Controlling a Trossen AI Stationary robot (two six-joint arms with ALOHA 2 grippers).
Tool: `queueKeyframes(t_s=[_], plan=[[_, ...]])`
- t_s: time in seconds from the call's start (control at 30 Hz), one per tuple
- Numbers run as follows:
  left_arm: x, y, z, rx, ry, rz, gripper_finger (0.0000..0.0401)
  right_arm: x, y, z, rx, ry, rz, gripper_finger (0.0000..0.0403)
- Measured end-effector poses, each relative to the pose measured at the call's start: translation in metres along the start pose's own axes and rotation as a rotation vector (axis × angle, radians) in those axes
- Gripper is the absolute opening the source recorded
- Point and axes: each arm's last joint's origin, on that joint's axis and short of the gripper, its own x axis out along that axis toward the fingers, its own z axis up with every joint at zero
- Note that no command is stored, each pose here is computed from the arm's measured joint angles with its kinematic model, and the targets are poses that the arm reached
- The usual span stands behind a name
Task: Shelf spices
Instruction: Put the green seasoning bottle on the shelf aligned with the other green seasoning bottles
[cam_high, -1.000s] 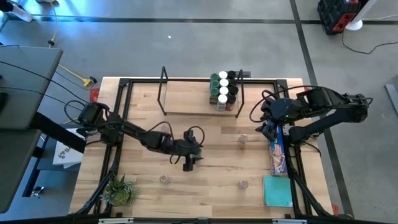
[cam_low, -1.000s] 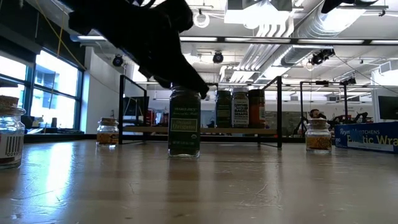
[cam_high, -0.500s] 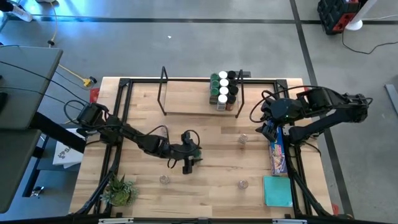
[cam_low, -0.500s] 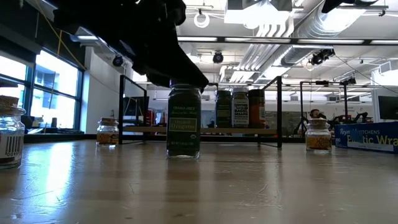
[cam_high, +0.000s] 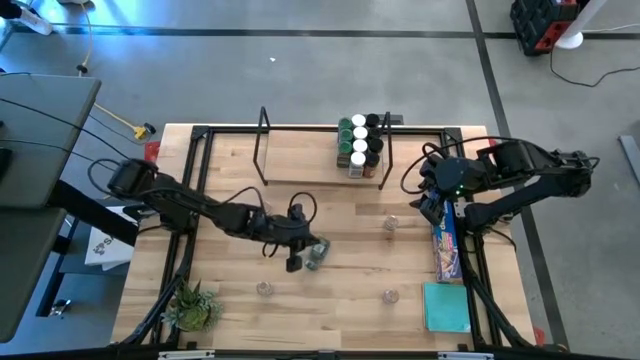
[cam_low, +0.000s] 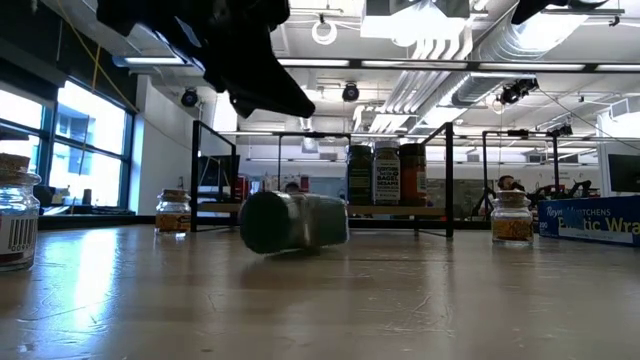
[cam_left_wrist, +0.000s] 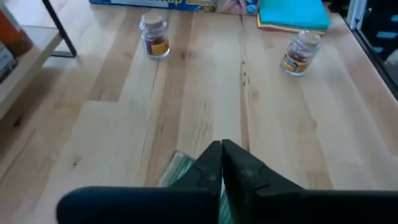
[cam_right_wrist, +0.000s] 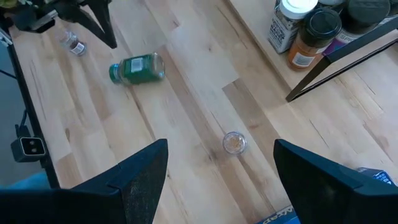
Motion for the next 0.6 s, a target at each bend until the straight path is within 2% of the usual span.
queueKeyframes(t_s=[0.07,0.17,0.33,0.4,0.43,0.5,0.6], plan=[[-0.004,0.002,0.001,0.029,0.016,-0.022,0.0009,0.000,0.000,0.000,0.000,0.000,0.000,0.0287],[-0.012,0.001,0.002,0.141,0.046,-0.108,0.0038,0.000,0.000,0.000,0.000,-0.005,-0.006,0.0287],[-0.025,-0.009,-0.003,0.451,0.093,-0.304,0.0118,0.000,-0.001,0.001,-0.045,-0.025,-0.033,0.0287],[-0.027,-0.012,-0.007,0.488,0.123,-0.369,0.0154,0.000,-0.001,0.001,-0.052,-0.030,-0.039,0.0287],[-0.027,-0.013,-0.010,0.469,0.152,-0.382,0.0172,0.000,-0.001,0.001,-0.052,-0.031,-0.041,0.0287],[-0.027,-0.014,-0.014,0.347,0.208,-0.367,0.0205,0.000,-0.001,0.001,-0.052,-0.034,-0.045,0.0287],[-0.027,-0.012,-0.017,0.001,0.288,-0.261,0.0247,0.000,-0.001,0.001,-0.040,-0.035,-0.045,0.0287]])
